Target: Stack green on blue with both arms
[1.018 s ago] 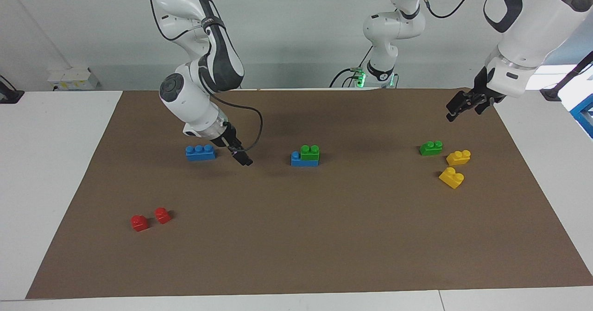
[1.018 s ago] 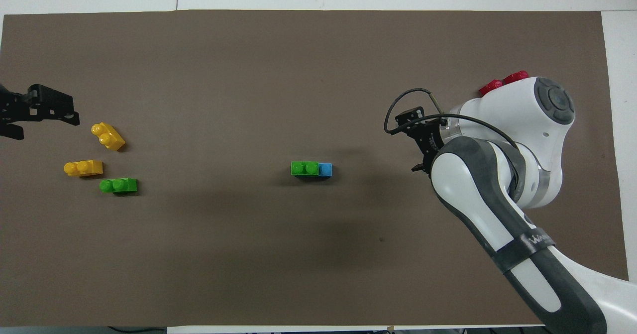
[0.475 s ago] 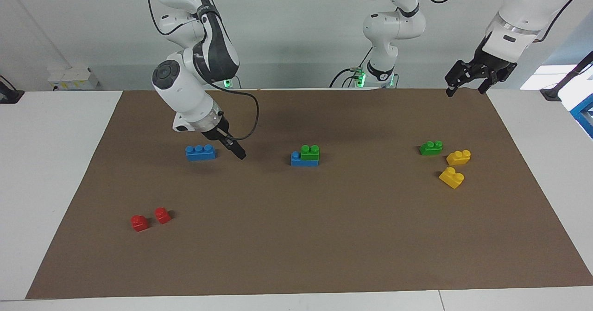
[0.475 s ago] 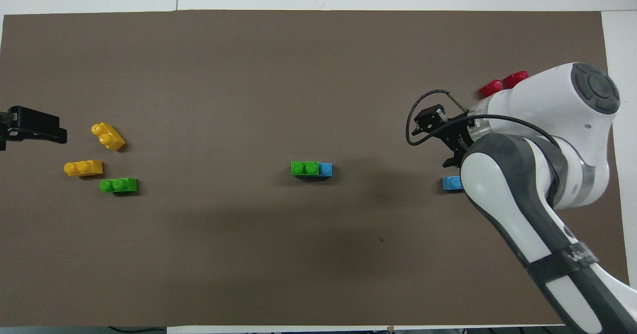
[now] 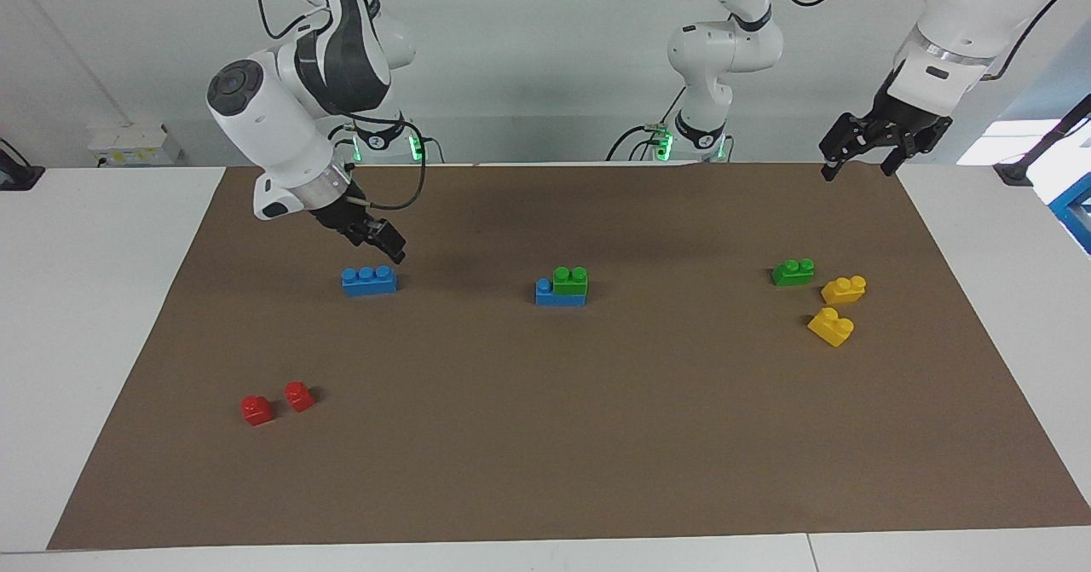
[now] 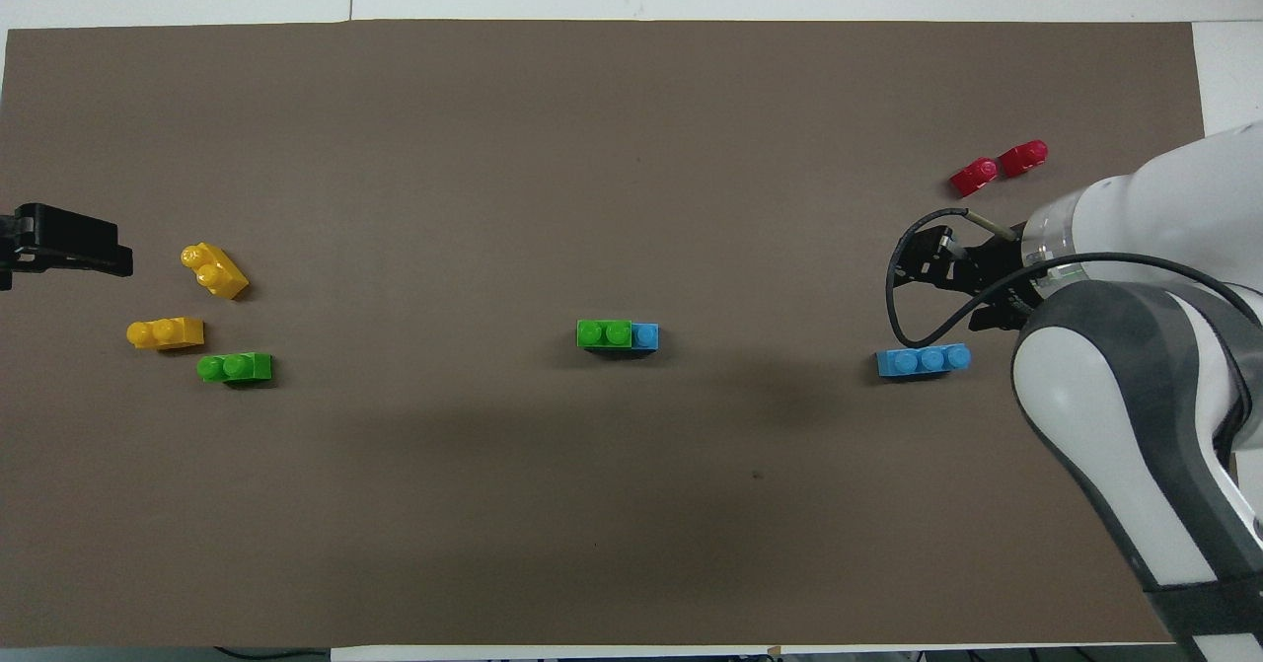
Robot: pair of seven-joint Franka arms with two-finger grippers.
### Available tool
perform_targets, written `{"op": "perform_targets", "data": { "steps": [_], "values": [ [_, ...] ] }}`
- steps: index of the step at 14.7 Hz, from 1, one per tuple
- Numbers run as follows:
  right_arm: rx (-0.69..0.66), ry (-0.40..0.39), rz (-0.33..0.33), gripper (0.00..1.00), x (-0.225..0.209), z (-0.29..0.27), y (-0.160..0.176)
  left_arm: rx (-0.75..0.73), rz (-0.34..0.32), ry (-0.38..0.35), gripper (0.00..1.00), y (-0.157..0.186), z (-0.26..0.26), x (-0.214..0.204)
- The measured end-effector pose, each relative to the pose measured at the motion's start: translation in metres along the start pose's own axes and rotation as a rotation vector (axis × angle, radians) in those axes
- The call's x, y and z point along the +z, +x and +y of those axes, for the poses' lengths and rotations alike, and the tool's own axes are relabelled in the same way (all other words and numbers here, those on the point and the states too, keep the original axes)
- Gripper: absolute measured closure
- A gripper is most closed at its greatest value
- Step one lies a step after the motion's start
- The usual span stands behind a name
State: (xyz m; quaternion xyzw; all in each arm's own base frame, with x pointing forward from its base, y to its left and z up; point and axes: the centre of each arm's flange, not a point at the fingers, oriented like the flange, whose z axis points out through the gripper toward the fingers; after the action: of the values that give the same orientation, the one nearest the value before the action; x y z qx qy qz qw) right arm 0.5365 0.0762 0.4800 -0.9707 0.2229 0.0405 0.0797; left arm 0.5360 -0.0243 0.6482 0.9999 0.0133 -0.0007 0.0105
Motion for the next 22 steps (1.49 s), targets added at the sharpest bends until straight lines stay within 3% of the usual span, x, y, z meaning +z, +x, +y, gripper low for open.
{"op": "perform_targets", "data": {
  "steps": [8, 11, 15, 18, 22],
  "values": [
    [-0.242, -0.108, -0.041, 0.0, -0.067, 0.01, -0.031, 0.003, 0.001, 0.0, 0.0, 0.0, 0.002, 0.0],
    [-0.329, -0.187, -0.036, 0.03, -0.089, 0.02, -0.038, 0.01, 0.001, 0.002, 0.0, 0.0, 0.006, 0.0],
    [-0.348, -0.254, 0.018, 0.02, -0.111, 0.035, -0.033, 0.009, 0.002, 0.002, 0.0, -0.001, 0.006, -0.001],
    [-0.347, -0.246, 0.055, 0.0, -0.127, 0.033, -0.033, 0.006, 0.005, 0.001, 0.0, -0.001, 0.004, -0.001],
    [-0.32, -0.231, 0.057, 0.0, -0.131, 0.043, -0.027, 0.005, 0.009, 0.001, 0.0, 0.0, 0.003, -0.002]
  ]
}}
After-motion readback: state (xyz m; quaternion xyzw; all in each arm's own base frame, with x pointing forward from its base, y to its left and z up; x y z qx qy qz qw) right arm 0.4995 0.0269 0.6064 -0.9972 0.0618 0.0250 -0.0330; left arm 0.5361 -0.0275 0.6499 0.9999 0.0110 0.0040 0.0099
